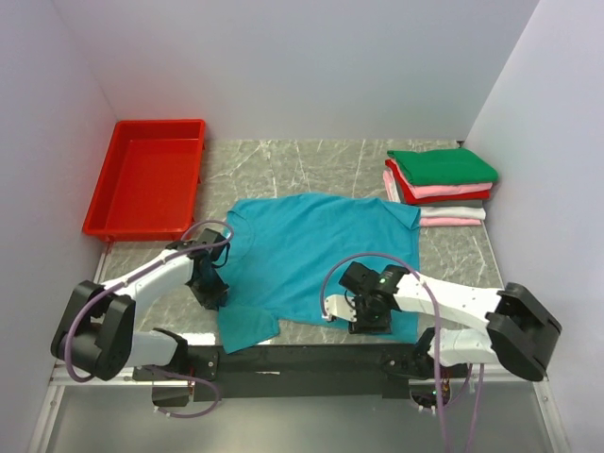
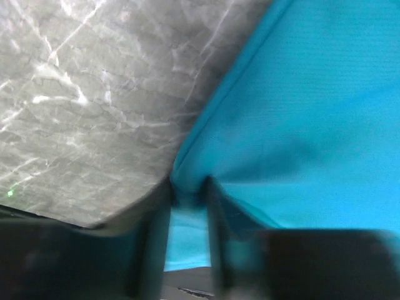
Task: Fold and stack the t-shirts
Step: Flatten the tshirt out
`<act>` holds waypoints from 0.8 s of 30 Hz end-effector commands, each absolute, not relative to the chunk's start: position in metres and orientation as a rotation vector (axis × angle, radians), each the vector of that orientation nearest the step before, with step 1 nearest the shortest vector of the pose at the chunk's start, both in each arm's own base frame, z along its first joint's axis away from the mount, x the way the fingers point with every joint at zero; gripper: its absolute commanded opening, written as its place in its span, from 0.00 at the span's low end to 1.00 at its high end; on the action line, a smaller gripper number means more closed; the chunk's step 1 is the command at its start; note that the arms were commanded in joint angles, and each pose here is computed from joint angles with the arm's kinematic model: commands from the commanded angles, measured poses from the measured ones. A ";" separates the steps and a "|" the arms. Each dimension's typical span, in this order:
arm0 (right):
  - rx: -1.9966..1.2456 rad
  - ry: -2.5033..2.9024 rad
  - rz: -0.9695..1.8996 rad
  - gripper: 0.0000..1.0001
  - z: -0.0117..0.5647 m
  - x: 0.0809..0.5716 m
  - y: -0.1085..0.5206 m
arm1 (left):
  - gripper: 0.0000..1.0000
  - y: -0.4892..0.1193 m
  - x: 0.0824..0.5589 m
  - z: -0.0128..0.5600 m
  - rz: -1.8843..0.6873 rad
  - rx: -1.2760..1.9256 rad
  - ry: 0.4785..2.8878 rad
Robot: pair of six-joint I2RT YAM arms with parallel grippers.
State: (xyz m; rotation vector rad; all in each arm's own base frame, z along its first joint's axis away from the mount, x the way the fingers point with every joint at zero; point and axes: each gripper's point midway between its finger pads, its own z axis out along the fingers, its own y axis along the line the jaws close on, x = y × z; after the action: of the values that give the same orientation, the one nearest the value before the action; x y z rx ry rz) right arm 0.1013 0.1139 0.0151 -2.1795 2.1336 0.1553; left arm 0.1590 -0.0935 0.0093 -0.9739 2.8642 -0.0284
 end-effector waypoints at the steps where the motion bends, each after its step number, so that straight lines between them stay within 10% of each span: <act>1: -2.143 2.141 0.145 0.52 0.010 0.108 0.124 | 0.21 -0.095 0.168 -0.009 -0.030 -0.966 2.841; 3: -2.141 2.148 0.144 0.45 0.008 0.110 0.126 | 0.07 -0.094 0.172 -0.007 -0.014 -0.963 2.835; 14: -2.031 2.097 0.140 0.23 0.027 0.150 0.172 | 0.00 -0.049 0.213 0.026 0.020 -1.082 2.635; 18: -2.074 2.078 0.211 0.50 0.042 0.141 0.173 | 0.00 -0.051 0.211 0.023 -0.005 -1.070 2.663; 24: -2.070 2.033 0.240 0.63 0.064 0.116 0.144 | 0.00 -0.054 0.213 0.025 -0.032 -1.052 2.666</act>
State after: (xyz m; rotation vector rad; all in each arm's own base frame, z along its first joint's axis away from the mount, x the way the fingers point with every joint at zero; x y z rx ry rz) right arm 0.1348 0.1612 0.0561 -2.0378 2.0275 0.2036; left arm 0.1994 -0.0532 0.0155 -1.0940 2.7064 0.0101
